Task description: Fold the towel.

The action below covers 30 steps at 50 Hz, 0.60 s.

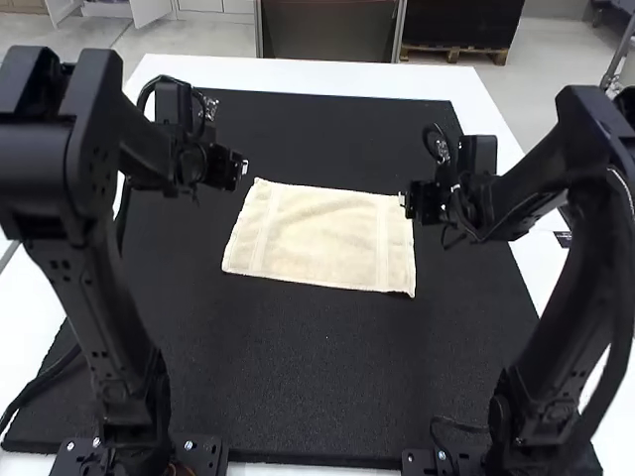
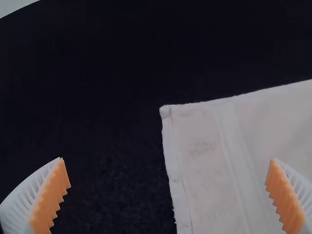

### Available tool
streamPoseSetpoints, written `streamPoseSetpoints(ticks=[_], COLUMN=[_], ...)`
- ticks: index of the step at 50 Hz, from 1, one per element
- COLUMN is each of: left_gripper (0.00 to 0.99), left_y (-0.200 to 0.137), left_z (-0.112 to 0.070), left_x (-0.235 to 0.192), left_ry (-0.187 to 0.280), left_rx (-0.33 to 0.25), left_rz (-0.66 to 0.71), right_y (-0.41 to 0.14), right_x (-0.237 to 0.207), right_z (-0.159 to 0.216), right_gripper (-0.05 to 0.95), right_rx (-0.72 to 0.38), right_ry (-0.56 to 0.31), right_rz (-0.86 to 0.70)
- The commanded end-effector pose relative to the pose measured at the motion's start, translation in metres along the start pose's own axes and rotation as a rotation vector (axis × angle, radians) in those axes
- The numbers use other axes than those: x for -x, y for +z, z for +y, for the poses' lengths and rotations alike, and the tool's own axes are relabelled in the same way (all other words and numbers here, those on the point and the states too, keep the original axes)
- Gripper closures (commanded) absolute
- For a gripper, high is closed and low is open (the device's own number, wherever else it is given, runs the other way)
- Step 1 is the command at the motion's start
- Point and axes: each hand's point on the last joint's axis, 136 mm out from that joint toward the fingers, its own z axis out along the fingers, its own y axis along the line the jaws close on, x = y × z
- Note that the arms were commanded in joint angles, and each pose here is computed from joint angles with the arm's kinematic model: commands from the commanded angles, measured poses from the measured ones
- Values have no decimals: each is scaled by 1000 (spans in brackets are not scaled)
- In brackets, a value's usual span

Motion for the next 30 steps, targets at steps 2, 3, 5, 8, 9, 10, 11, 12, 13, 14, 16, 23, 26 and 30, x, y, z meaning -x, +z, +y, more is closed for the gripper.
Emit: streamPoseSetpoints(ticks=[2,3,5,8,9,10,11,12,13,14,16,23,26,30], left_gripper=[41,36,36,36,36,36,36,36,36,36,36,38,38,38], left_y=[10,12,16,20,22,23,25,26,28,29,33,46,49,52], left_z=[1,0,0,1,2,0,-1,0,0,0,-1,-1,3,4], left_x=[12,10,9,6,6,6,6,6,6,5,5,-2,-1,0], left_ry=[-4,-7,-15,-21,-23,-24,-25,-24,-24,-24,-26,-34,-39,-39], left_rx=[-10,-14,-16,-22,-26,-37,-44,-47,-47,-50,-64,-86,-83,-86], left_rz=[-30,-26,-25,-17,-16,-17,-18,-22,-20,-21,-21,-1,-2,-2], right_y=[6,7,8,10,11,12,13,13,14,15,17,24,26,28], right_x=[19,19,22,23,24,24,24,25,26,26,27,22,17,13], right_z=[3,3,3,2,2,2,2,1,1,1,1,-1,-1,-1], right_gripper=[-3,-3,-7,-8,-8,-8,-8,-8,-8,-10,-7,-5,-5,-5], right_rx=[24,24,24,23,23,23,23,21,21,20,23,24,24,24], right_ry=[-13,-13,-16,-13,-13,-12,-10,-9,-9,-9,-10,-7,-3,-1], right_rz=[-45,-45,-56,-57,-59,-59,-59,-63,-63,-63,-65,-47,-36,-24])
